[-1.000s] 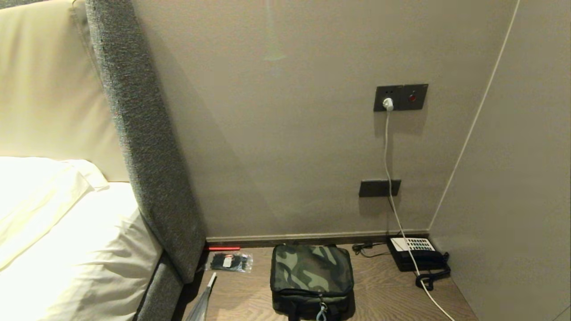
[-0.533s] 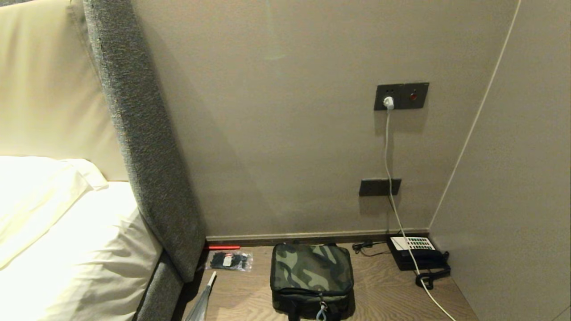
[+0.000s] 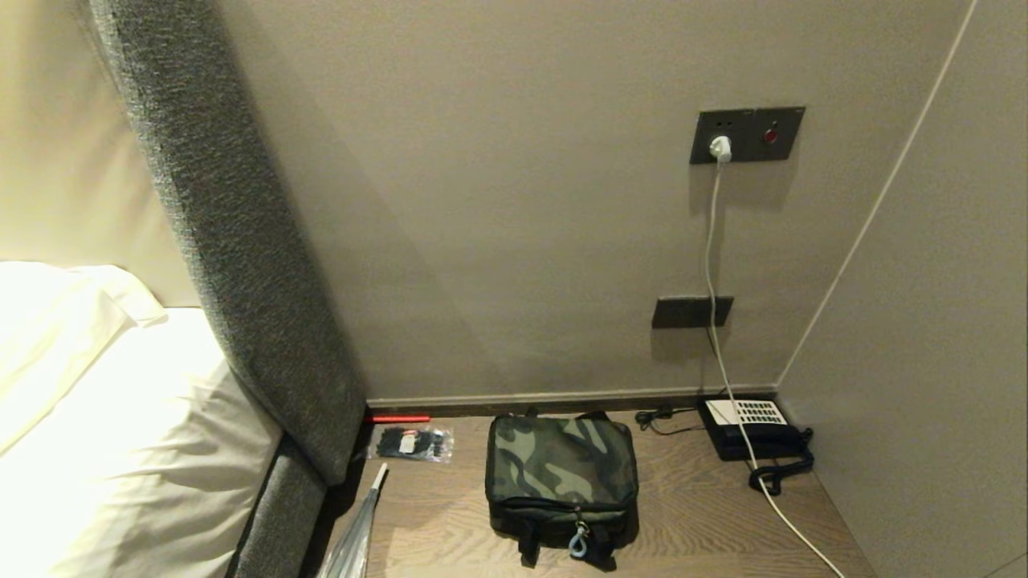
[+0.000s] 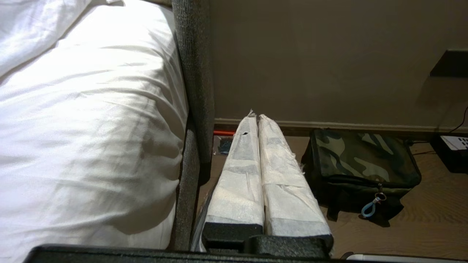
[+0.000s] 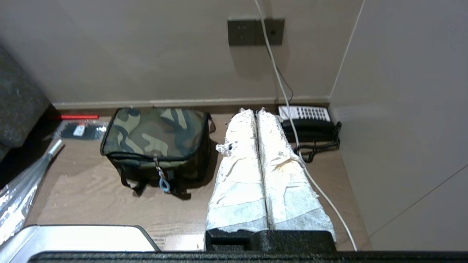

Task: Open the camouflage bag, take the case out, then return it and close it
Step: Open the top of the storage box

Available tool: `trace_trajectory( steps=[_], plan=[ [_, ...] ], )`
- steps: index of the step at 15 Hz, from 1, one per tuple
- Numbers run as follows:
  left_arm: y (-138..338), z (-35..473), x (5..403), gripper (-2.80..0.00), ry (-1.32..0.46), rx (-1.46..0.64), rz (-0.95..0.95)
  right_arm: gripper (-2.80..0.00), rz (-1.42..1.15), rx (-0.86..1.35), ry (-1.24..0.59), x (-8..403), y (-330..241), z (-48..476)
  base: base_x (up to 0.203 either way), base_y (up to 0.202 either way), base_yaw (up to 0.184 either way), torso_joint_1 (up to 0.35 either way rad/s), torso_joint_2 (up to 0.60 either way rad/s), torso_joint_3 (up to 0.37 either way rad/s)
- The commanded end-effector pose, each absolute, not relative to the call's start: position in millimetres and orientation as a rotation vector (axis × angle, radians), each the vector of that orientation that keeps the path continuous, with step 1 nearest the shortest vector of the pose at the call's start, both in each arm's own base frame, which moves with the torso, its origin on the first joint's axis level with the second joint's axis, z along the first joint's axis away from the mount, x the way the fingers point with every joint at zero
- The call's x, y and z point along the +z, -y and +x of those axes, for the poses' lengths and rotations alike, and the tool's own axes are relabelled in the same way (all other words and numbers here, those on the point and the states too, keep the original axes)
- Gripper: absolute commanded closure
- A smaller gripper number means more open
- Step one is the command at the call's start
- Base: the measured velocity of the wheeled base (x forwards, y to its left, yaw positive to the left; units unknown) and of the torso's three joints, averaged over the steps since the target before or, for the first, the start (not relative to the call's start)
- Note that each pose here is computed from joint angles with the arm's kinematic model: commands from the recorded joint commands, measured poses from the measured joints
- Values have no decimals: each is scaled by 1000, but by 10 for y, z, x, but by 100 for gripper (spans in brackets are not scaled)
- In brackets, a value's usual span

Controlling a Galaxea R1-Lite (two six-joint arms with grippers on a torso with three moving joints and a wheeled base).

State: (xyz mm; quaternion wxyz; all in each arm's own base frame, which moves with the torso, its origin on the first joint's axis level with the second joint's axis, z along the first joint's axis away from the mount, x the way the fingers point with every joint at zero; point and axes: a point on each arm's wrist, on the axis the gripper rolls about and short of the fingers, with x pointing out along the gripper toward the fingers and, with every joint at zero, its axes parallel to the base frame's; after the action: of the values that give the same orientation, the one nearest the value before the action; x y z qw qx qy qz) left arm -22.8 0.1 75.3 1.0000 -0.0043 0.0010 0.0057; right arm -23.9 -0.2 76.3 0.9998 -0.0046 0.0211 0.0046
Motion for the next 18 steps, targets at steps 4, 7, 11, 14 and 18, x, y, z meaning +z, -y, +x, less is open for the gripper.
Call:
trace_trajectory(
  steps=[4,7,11,14,18],
  plan=[
    [-1,-226,745,0,-4,12,-12,0,-9,9,-43,763,2,-239,0,0,0,5,1,-198],
    [-1,-226,745,0,-4,12,-12,0,-9,9,-44,763,2,-238,0,0,0,3,2,-199],
    [-1,-227,744,0,-3,12,-12,0,-9,9,-43,762,2,-239,0,0,0,2,2,-196],
    [-1,-227,744,0,-3,14,-12,0,-9,9,-44,763,2,-238,0,0,0,4,2,-196],
    [-1,-227,744,0,-3,12,-12,0,-9,9,-44,763,2,-239,0,0,0,4,5,-200]
  ],
)
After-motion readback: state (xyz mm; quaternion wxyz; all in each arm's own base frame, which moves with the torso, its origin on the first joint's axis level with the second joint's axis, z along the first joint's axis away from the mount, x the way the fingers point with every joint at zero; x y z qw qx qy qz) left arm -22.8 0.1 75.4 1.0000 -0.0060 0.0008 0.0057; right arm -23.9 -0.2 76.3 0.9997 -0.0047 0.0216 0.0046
